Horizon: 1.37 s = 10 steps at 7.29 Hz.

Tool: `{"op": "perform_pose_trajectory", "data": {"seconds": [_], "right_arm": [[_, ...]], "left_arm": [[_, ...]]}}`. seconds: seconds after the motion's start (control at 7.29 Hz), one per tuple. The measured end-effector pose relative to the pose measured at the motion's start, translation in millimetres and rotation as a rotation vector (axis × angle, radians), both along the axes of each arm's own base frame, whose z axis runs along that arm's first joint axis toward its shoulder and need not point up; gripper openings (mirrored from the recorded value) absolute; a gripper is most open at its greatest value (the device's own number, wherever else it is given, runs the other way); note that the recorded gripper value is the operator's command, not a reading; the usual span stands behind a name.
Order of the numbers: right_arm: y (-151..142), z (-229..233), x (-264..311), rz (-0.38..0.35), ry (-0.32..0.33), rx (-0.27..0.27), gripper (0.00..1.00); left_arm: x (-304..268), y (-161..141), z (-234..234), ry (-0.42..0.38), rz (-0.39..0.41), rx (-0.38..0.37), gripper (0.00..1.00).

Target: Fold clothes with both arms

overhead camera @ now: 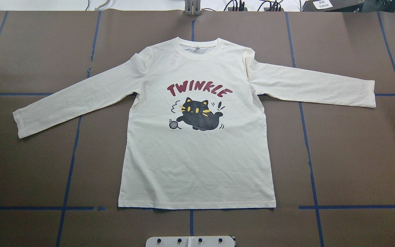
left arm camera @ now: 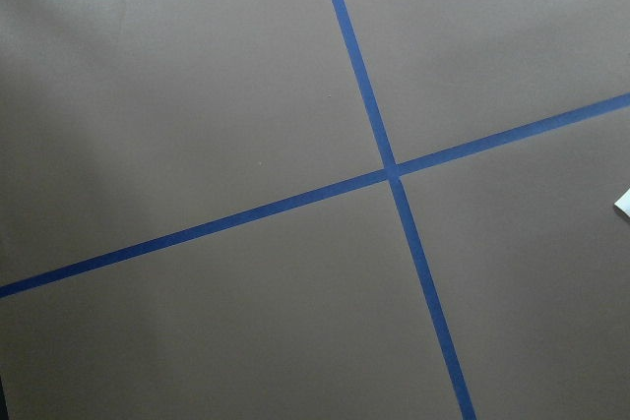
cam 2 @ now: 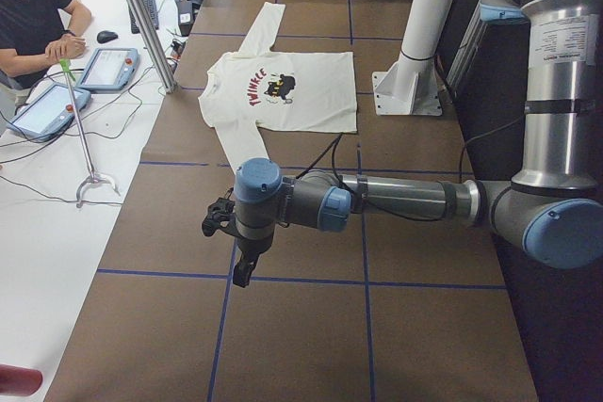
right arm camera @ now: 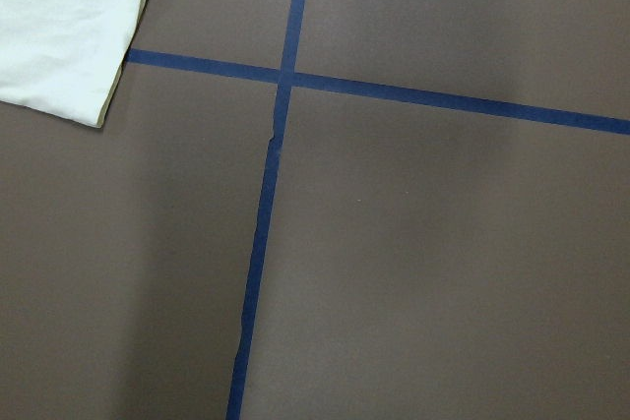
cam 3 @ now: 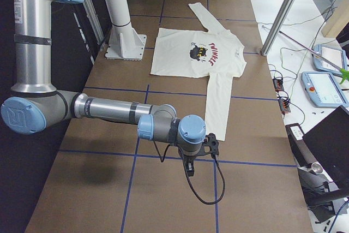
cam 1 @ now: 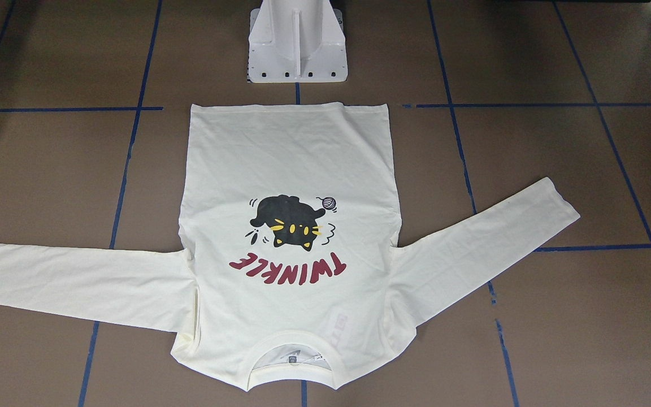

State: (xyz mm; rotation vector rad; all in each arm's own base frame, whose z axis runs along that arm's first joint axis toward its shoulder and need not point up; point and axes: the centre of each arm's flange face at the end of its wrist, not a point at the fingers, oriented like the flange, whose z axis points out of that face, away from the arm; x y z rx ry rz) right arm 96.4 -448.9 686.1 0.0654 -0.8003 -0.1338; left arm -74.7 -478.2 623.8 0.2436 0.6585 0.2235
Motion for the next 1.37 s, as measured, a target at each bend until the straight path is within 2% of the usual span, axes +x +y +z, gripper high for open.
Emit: {"op": "perform_pose_trajectory", "data": {"seconds": [0.41, 0.69, 0.82, 1.1, 1.37], "right_arm": [[-10, -13, 0, 0.000, 0.002, 0.047, 1.00], [-35, -42, -2, 0.028, -0.003, 0.077, 1.00], [-41, -48, -12, 0.019, -0.014, 0.102, 1.00], [-57, -57, -75, -0.023, -0.036, 0.170, 1.00], [-85, -55, -140, -0.046, -0.061, 0.170, 1.00]], "left_arm": [[1, -2, -8, 0.007, 0.002, 0.020, 1.00], [3, -17, -28, 0.010, 0.005, 0.067, 1.00], [4, -27, -40, 0.011, 0.007, 0.096, 1.00], [5, -34, -55, 0.012, 0.007, 0.159, 1.00], [5, -37, -58, 0.011, 0.009, 0.206, 1.00]]}}
